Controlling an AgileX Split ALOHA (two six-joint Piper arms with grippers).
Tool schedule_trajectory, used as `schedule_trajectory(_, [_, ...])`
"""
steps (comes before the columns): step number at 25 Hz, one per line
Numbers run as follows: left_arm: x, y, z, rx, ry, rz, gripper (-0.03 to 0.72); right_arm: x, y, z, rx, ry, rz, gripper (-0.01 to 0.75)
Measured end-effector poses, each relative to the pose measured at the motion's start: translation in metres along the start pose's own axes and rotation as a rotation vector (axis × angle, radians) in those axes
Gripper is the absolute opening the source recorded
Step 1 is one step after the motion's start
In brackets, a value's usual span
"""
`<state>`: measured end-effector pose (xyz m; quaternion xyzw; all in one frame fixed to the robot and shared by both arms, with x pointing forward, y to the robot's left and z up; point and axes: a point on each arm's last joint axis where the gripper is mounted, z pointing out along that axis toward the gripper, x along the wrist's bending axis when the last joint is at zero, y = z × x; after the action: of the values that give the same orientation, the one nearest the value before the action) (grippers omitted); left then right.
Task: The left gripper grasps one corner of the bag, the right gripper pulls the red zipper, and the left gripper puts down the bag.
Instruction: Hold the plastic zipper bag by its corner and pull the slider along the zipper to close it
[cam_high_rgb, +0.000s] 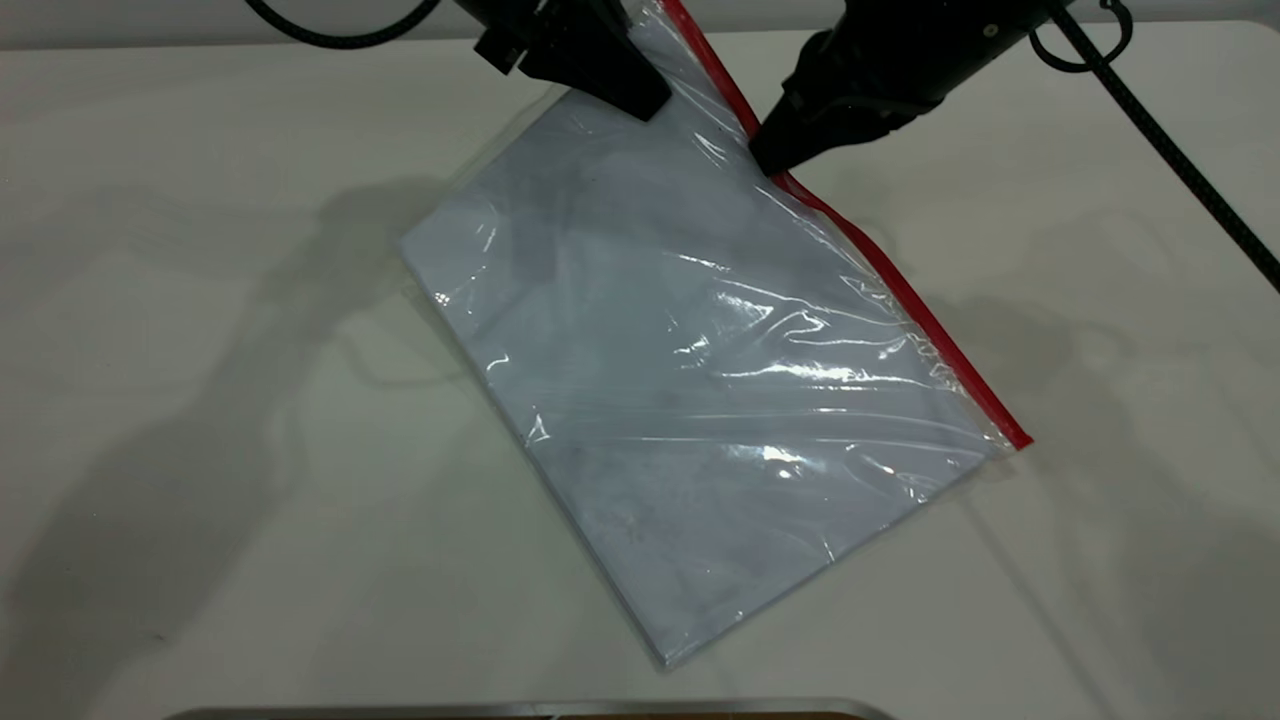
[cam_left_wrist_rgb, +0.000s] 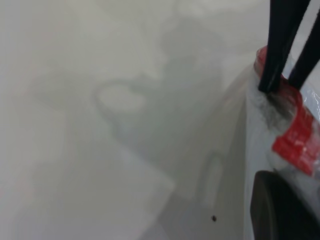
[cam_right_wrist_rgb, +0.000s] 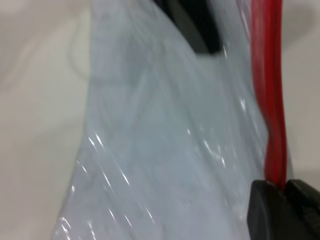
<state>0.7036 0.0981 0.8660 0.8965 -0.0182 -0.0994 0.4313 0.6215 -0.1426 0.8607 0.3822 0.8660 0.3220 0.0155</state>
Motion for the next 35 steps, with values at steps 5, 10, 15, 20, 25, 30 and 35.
schedule_trajectory(5, [0.002, -0.004, -0.006, -0.003, 0.007, -0.011, 0.051, -0.003, -0.008, 0.006, 0.051, -0.006, -0.036, 0.039])
schedule_trajectory(10, [0.005, -0.011, -0.016, -0.004, 0.026, -0.027, 0.051, -0.007, -0.018, 0.007, 0.128, -0.023, -0.078, 0.043])
schedule_trajectory(15, [0.007, -0.017, -0.023, -0.002, 0.044, -0.039, 0.051, -0.016, -0.030, 0.002, 0.214, -0.012, -0.047, 0.043])
schedule_trajectory(20, [0.008, -0.021, -0.024, 0.039, 0.049, -0.029, 0.051, -0.024, -0.041, -0.005, 0.292, 0.005, 0.018, 0.045])
schedule_trajectory(25, [0.009, -0.026, -0.024, 0.088, 0.056, -0.017, 0.051, -0.023, -0.050, -0.011, 0.382, 0.050, 0.083, 0.047])
schedule_trajectory(30, [0.009, -0.031, -0.025, 0.142, 0.059, -0.003, 0.051, -0.016, -0.058, -0.015, 0.478, 0.102, 0.153, 0.048])
schedule_trajectory(35, [0.008, -0.033, -0.026, 0.170, 0.052, 0.002, 0.051, -0.015, -0.060, -0.016, 0.516, 0.100, 0.205, 0.055])
